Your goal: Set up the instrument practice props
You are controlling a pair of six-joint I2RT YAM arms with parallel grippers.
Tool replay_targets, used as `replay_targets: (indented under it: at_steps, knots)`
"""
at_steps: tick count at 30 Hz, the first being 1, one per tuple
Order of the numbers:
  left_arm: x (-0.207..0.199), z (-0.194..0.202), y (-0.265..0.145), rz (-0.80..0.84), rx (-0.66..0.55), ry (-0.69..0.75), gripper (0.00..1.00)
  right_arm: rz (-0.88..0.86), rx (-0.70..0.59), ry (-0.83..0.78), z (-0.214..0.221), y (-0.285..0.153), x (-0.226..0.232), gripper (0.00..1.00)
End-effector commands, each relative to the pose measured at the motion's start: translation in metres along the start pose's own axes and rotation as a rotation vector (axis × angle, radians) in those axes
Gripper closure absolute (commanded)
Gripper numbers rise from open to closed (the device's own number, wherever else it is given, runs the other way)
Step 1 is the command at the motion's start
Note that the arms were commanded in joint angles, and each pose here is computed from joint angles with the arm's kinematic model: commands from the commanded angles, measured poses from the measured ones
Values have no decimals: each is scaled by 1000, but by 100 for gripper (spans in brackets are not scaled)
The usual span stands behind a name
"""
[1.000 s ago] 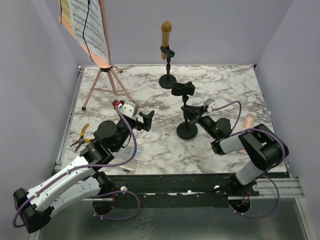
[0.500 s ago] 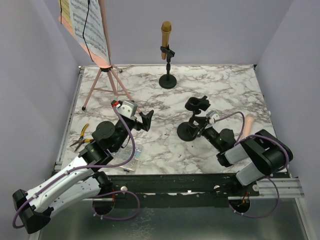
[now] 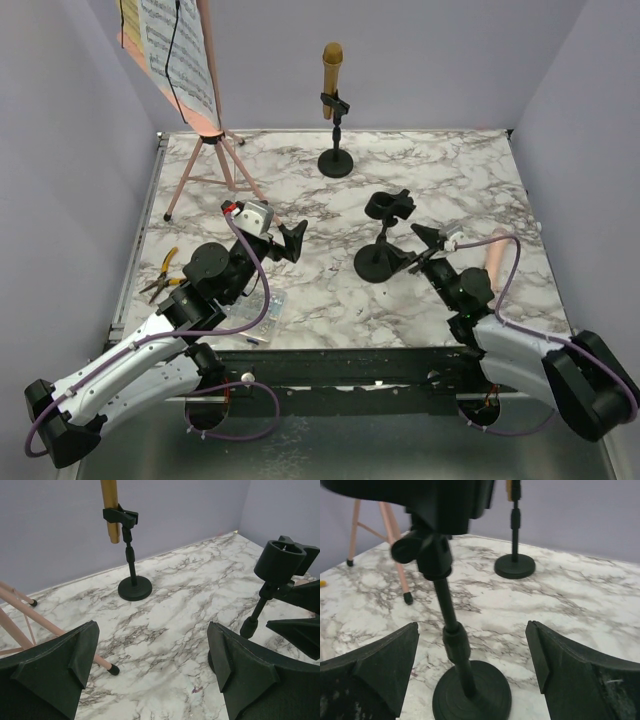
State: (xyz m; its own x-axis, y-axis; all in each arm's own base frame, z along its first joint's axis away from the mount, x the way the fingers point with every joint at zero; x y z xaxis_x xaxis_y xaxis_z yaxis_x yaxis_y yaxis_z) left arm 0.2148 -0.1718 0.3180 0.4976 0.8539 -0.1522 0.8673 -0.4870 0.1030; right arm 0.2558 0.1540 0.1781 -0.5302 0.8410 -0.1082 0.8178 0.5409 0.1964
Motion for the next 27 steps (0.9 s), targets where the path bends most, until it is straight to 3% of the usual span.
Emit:
replay_targets:
  at_steps: [1,4,9,13,16,19,22,27]
  knots:
    - [2,-5,0,-18,-26,-11,1,213,165,43,30,-33,-22,1]
    - [3,-5,-1,-25,-30,-18,1,379,179,125,28,-47,-39,0]
    - [4,-4,0,-31,-32,-17,1,972,164,361,39,-93,-90,7]
    - [3,-3,0,-27,-30,-18,1,1098,191,367,32,-97,-115,10]
    - [3,-6,0,-26,-36,-19,1,1187,355,336,39,-98,-151,10]
    - [2,-9,-2,-19,-46,-26,1,1222,583,429,59,-106,-197,8]
    - [4,-10,-4,-24,-52,-29,1,1292,828,530,84,-106,-212,1]
    - [4,-8,-4,-26,-48,-22,1,1451,1057,525,119,-122,-218,0]
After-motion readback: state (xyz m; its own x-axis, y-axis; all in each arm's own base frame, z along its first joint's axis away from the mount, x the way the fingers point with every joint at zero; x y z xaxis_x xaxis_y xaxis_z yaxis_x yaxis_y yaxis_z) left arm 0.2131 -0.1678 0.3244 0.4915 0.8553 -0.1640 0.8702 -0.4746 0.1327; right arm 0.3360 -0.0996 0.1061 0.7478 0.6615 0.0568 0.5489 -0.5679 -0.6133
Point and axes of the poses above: each gripper's point midway between its finger pads, its own y axis out along the fingers, its own x axis along the line the jaws close on, z = x × y, the point moved 4 cm from there along -y, back along the fingers, and after that the axes turned 9 degrees about -y, right-handed, at the moved point
